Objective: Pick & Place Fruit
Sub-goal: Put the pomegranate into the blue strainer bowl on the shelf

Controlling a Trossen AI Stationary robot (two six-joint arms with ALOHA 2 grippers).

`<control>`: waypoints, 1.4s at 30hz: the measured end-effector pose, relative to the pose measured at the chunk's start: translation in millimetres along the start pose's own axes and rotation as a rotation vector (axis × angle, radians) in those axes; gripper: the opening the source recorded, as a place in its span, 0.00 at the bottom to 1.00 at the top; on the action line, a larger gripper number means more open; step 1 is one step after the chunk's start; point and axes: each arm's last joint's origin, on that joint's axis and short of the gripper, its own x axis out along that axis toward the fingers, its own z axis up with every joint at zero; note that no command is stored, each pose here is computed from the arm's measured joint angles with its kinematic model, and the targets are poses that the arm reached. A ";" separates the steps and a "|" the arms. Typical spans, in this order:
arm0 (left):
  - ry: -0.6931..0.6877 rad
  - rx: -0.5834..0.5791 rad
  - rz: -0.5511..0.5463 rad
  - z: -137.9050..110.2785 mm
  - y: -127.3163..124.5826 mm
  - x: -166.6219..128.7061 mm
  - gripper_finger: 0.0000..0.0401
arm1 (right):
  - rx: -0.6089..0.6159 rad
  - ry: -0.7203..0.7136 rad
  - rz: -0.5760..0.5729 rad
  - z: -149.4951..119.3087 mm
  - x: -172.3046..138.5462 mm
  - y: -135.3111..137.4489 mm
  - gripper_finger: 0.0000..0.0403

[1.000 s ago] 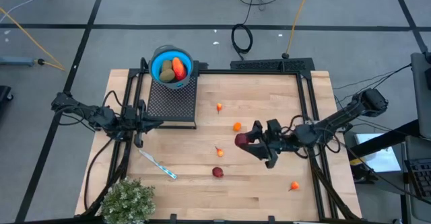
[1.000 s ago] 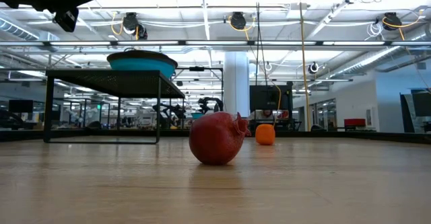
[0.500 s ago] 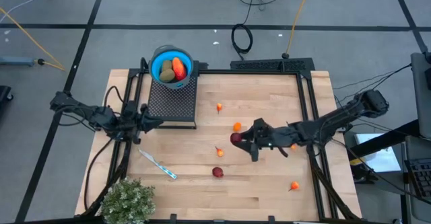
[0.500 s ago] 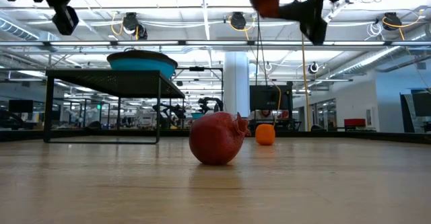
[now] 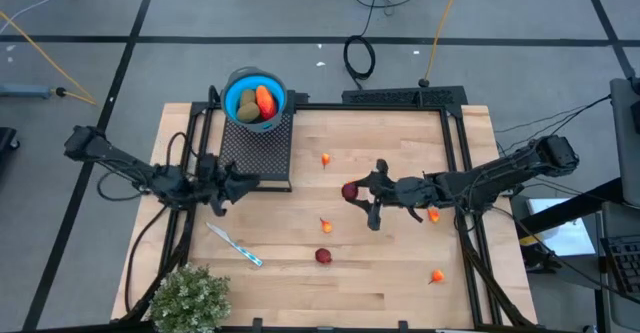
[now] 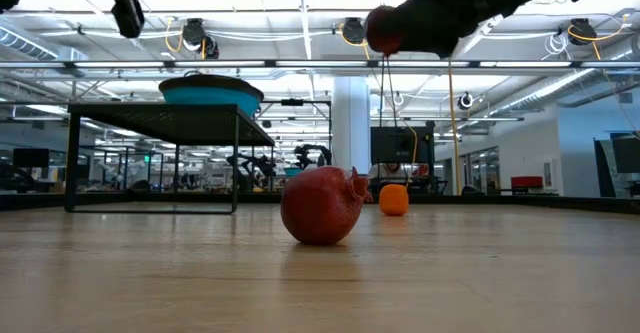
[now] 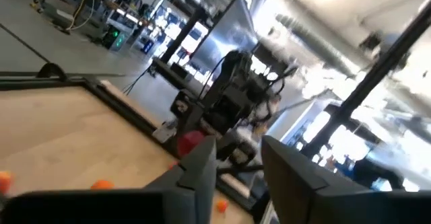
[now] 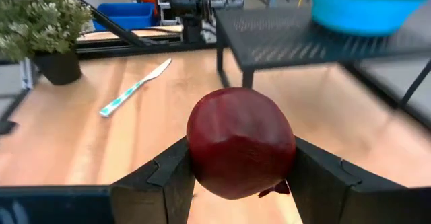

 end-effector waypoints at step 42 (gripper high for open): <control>0.153 -0.125 0.146 -8.7 -40.8 174.6 0.71 | -0.812 -0.452 -0.094 47.2 -15.7 19.0 0.49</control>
